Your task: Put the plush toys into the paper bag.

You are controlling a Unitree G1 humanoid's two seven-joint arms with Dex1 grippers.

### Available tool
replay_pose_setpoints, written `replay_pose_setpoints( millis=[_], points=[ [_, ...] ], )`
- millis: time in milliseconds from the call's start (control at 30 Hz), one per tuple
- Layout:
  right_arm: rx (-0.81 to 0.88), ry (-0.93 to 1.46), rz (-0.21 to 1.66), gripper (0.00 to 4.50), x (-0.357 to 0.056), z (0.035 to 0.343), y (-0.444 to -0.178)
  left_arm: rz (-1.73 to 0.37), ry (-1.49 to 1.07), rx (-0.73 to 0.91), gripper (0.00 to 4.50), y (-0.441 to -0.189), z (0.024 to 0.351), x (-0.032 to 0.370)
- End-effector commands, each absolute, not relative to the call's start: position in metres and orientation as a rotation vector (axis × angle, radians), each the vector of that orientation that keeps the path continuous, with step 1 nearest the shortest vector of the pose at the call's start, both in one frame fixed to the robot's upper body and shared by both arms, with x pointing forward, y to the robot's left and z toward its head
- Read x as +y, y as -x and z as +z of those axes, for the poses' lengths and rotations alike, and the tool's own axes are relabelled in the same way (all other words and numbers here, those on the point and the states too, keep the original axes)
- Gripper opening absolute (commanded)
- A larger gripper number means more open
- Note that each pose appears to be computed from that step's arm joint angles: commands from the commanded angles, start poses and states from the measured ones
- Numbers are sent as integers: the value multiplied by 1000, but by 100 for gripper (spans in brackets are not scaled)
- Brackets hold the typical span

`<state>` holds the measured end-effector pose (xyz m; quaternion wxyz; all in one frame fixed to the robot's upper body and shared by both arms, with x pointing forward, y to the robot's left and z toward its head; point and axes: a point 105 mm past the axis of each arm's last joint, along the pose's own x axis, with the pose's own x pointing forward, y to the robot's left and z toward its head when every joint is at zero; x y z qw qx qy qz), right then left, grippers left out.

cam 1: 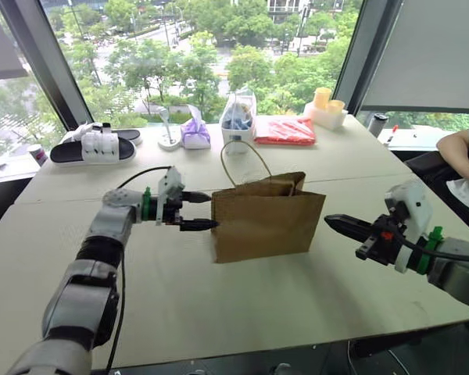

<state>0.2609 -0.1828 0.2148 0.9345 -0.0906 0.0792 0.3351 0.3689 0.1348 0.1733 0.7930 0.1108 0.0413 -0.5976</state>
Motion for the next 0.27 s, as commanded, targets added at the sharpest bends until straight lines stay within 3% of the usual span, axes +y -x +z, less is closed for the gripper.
replay_pose_setpoints(
  millis=[33,267],
  points=[
    [151,242,714,0,-185,216,-264,-1185,-221,10,448,-342,206,150],
    [189,259,757,0,-189,205,-271,-1094,-145,25,448,-306,205,146]
  ],
)
